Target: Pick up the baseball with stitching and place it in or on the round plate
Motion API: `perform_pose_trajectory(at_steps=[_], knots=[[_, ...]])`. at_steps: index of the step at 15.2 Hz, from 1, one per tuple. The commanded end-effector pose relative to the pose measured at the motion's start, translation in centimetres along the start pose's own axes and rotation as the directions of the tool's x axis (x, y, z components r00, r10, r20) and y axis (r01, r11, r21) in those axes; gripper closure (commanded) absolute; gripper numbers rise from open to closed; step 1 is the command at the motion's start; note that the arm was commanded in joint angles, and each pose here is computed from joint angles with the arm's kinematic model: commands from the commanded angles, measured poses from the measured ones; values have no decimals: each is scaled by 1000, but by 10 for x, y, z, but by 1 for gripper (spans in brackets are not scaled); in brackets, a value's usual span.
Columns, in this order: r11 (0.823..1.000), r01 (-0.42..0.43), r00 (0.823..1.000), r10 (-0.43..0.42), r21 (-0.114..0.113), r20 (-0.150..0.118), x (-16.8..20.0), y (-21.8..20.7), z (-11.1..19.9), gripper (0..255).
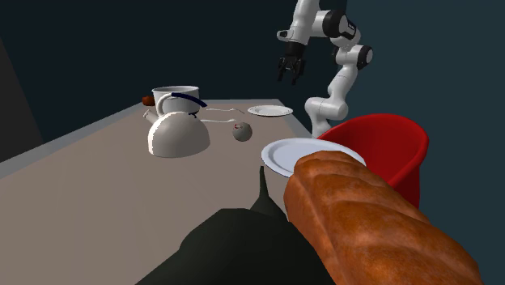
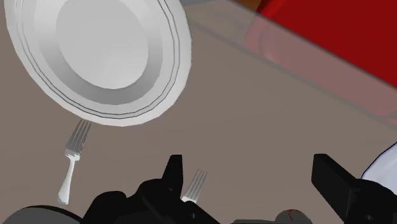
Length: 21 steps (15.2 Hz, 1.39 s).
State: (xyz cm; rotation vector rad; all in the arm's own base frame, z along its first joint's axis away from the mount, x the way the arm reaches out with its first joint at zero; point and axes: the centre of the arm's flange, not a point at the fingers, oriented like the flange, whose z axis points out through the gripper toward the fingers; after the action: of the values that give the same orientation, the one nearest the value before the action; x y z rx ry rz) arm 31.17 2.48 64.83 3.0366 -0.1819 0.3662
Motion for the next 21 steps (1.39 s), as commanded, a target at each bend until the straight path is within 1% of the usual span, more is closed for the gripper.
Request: perform_pose_trajectory(at_steps=[1,11,21], knots=[[1000,0,1000,0,0,0,0,0,0,0],[999,-8,999,10,-43,35,108,-63,61,0],[996,-15,997,21,-87,70,214,-122,129,0]])
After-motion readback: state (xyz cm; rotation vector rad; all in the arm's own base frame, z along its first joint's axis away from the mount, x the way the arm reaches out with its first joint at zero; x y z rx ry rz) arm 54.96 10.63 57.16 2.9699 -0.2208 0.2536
